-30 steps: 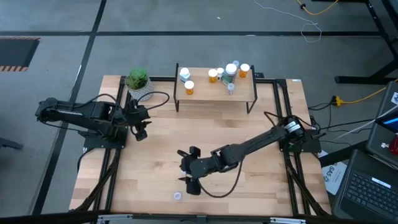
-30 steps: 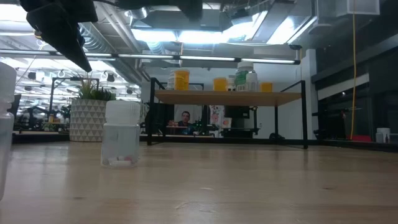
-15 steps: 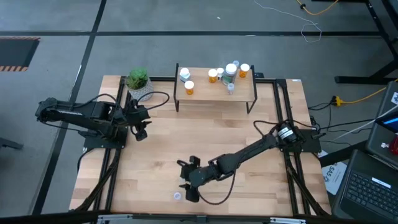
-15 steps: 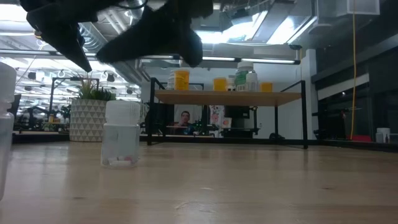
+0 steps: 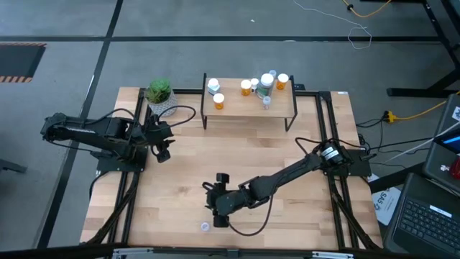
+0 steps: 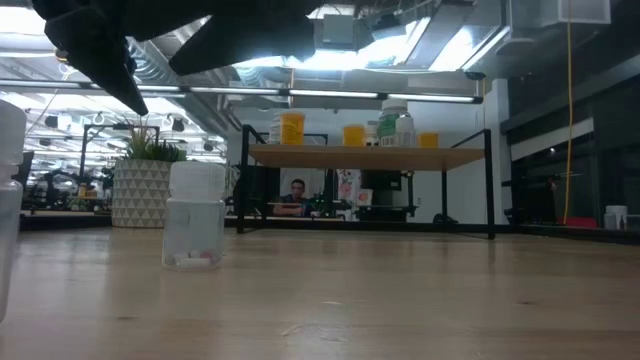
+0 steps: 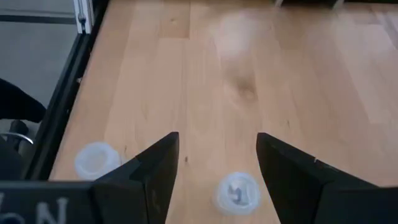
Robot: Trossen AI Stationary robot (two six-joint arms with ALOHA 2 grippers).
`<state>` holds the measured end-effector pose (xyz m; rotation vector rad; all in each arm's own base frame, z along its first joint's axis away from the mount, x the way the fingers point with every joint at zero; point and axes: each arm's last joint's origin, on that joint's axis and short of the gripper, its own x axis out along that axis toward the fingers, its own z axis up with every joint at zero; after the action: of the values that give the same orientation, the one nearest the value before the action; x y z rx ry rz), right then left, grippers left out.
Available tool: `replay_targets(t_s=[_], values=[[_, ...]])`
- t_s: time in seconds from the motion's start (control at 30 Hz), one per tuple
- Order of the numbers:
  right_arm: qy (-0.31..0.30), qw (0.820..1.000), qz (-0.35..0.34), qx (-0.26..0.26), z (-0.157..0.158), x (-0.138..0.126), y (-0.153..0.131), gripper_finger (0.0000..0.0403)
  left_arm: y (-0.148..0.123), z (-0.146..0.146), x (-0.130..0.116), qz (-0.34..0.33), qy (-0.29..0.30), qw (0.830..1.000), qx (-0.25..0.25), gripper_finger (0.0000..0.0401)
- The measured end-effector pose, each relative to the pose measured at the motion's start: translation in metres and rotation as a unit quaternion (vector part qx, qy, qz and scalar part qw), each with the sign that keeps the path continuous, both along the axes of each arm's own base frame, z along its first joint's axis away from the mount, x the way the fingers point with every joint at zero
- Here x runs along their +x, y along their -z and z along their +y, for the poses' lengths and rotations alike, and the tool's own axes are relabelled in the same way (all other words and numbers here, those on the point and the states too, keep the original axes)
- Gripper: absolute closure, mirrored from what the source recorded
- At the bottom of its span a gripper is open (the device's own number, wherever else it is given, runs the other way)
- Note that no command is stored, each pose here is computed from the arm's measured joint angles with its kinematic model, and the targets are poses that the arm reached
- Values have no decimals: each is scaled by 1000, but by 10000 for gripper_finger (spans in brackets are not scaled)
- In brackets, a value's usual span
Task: Pick and place medicine bottles onto shelf by color
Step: Put the transparent pill bottle on the shelf
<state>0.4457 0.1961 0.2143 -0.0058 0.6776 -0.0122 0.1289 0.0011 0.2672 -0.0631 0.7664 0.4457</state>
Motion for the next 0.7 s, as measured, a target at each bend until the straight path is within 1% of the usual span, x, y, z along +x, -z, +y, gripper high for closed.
replay_targets(t_s=[0.17,0.3,0.43,0.53,0.7], values=[[4,999,42,-19,-6,-4,7,186,0,0,0,0,0,1000,0,303],[6,998,60,-27,-12,-4,9,186,0,0,0,0,0,1000,0,303],[-14,997,54,-44,-15,-2,8,186,0,0,0,0,0,1000,0,303],[-52,995,59,-60,-16,-1,8,186,0,0,0,0,0,1000,0,303],[-76,994,20,-70,-14,5,1,186,0,0,0,0,0,1000,1,303]])
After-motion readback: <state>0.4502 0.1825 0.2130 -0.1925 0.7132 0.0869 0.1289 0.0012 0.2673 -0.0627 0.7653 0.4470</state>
